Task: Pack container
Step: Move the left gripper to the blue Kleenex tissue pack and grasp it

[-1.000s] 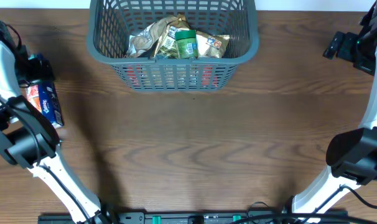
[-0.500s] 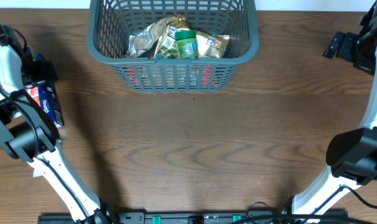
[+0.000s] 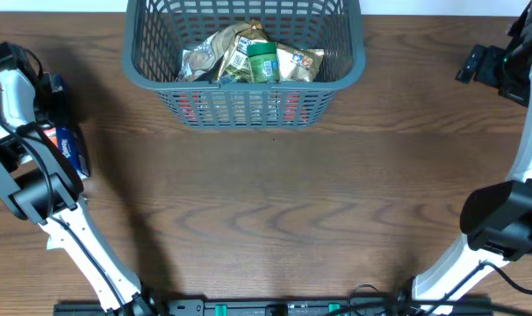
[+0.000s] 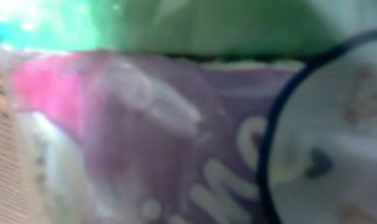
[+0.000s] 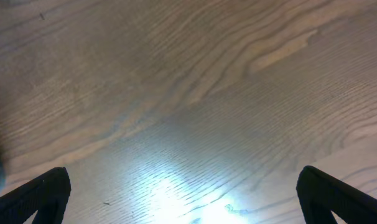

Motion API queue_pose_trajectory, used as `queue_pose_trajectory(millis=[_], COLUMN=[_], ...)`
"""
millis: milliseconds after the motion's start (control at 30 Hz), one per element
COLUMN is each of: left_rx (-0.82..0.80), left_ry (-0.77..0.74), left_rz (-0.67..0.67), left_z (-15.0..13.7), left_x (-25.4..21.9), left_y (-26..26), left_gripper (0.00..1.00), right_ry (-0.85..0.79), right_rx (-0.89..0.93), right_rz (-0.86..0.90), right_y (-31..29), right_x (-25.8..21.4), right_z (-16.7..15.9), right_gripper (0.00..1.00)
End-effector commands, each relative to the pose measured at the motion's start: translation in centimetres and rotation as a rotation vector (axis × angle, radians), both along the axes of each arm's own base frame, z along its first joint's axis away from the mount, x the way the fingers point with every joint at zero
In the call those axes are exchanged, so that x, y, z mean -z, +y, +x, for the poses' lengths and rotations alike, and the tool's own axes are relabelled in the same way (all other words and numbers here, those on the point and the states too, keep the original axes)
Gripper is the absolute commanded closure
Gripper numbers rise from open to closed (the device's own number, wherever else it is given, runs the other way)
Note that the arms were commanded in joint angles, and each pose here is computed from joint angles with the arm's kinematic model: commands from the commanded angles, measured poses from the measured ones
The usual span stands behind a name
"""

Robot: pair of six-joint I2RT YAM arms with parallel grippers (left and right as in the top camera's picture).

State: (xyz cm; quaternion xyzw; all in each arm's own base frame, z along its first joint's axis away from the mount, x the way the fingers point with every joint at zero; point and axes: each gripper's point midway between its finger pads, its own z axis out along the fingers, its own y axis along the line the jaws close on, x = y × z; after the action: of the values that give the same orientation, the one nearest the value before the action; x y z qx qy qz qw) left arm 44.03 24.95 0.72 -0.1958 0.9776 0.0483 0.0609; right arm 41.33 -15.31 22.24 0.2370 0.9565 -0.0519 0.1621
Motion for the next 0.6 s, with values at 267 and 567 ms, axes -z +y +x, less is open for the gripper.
queue_pose_trajectory(millis=[267,567], left_rx=[-0.002,0.102], left_ry=[-0.165,-0.535], left_rz=[-0.206,-0.079], left_z=[0.6,-1.8], left_x=[-7.7,-28.0], left_y=[-4.3,-9.8], left_gripper=[0.94,0.94], right_ry=[0.018,0.029], right_rx=[-0.035,-0.034], right_rz=[-0.012,-0.006], right_y=[-0.3,-0.1], right_x=[0.1,0.2], right_z=[-0.4,-0.6], right_gripper=[0.01,0.01])
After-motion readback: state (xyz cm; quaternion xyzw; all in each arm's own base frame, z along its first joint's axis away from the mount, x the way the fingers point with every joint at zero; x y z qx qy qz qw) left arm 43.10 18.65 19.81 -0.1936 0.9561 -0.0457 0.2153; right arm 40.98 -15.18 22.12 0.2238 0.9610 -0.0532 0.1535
